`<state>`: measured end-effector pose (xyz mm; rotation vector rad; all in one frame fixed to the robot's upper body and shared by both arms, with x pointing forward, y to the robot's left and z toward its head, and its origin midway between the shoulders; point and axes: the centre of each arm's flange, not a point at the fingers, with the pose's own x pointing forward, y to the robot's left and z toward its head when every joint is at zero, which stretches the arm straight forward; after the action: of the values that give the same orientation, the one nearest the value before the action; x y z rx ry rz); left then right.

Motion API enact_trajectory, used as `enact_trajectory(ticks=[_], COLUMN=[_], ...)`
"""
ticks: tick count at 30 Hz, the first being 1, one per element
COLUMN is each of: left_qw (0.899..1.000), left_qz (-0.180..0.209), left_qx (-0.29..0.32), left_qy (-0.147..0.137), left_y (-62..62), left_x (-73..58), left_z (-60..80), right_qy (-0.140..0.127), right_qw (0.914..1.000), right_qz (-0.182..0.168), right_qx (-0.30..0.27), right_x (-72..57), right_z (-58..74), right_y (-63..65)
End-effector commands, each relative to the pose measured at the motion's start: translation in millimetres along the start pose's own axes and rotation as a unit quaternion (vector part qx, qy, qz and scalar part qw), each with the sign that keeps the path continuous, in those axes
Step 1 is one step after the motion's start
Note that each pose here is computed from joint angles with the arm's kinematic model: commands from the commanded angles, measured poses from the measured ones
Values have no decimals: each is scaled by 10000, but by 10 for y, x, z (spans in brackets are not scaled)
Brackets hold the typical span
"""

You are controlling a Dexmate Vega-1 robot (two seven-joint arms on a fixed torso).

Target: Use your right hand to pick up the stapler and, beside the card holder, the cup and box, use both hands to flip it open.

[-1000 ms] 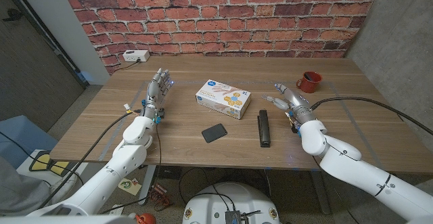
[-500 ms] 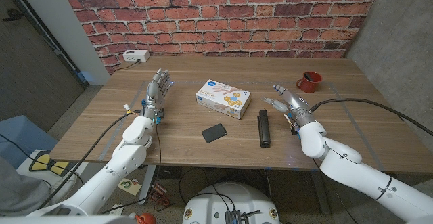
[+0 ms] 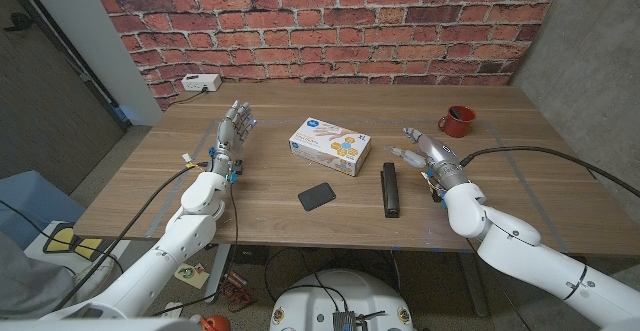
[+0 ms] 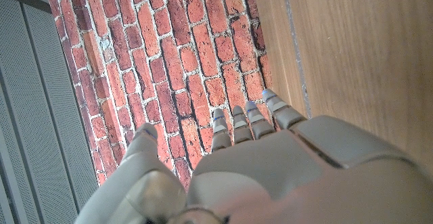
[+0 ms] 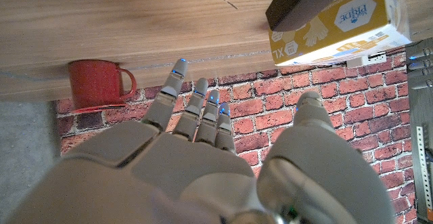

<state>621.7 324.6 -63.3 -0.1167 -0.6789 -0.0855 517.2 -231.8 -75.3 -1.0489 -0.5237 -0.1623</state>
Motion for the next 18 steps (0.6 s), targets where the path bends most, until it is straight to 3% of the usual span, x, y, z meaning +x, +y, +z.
enact_trajectory(ticks=[1, 18], left_qw=[10000, 10000], left_qz=[5, 20], left_qx=[-1, -34], left_qy=[-5, -57], left_y=[-14, -29], left_x=[-12, -17], left_z=[-7, -5], right_qy=[-7, -72], right_qw=[9999, 9993], right_qz=[58, 149], right_qx=[-140, -340], right_x=[-69, -93], right_z=[11, 55], right_y=[5, -12])
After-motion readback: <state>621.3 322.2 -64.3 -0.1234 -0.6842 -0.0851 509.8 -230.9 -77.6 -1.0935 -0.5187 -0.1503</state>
